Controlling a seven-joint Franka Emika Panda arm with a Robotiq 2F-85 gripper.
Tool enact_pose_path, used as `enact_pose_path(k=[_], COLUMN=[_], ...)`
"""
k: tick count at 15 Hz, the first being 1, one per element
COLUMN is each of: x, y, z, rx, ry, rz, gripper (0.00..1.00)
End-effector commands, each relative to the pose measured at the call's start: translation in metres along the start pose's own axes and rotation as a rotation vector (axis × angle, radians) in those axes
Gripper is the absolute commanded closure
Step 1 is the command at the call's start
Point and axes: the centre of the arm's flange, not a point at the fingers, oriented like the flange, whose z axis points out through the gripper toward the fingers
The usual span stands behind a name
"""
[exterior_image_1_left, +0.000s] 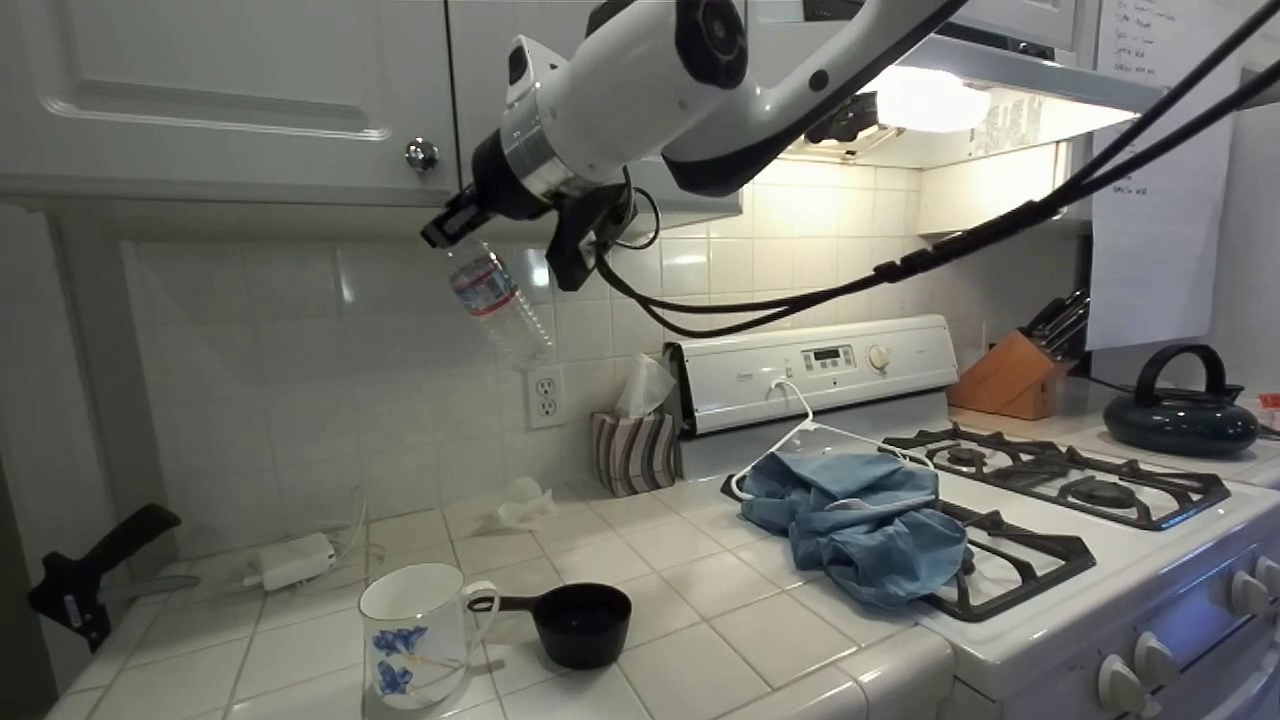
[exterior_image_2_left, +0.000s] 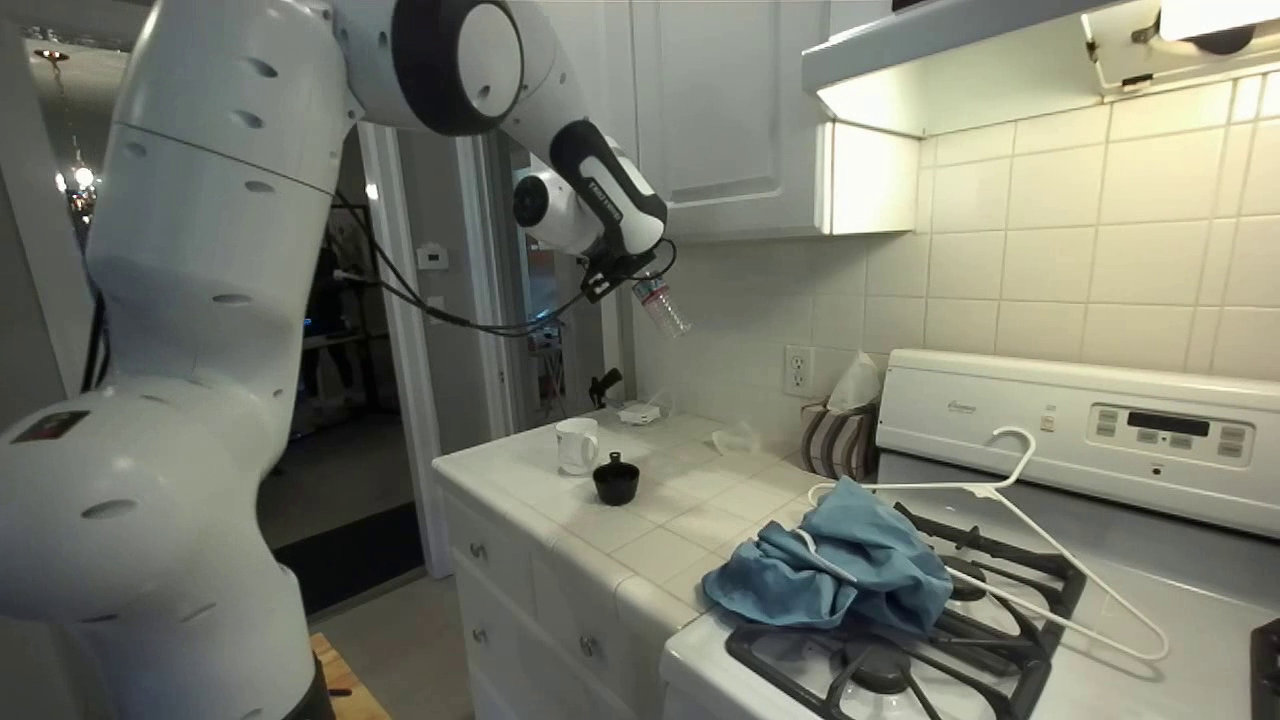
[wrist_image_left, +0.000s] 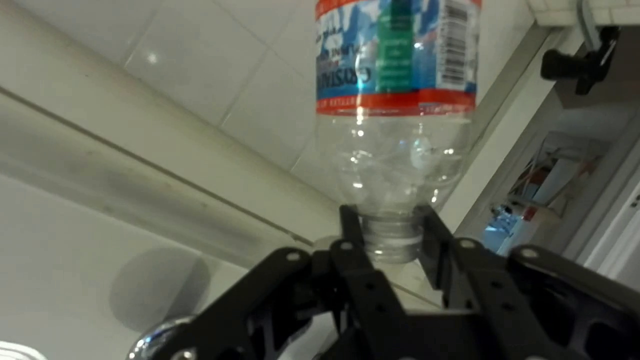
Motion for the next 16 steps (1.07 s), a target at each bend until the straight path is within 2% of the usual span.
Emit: enact_pose_path(k=[1, 5, 10, 13, 16], x=[-0.069, -0.067, -0.08, -0.104, -0.153], y=[-0.016, -0.019, -0.01, 0.0, -0.004], z=[-0.011, -0.009, -0.024, -0.036, -0.043], rx=[-0.028, -0.028, -0.013, -0.006, 0.024], ry=[0.11, 0.119, 0.1, 0.025, -0.04], rz=[0.157, 0.279, 0.363, 0.394, 0.434], gripper=[0.92, 0.92, 0.92, 0.92, 0.92])
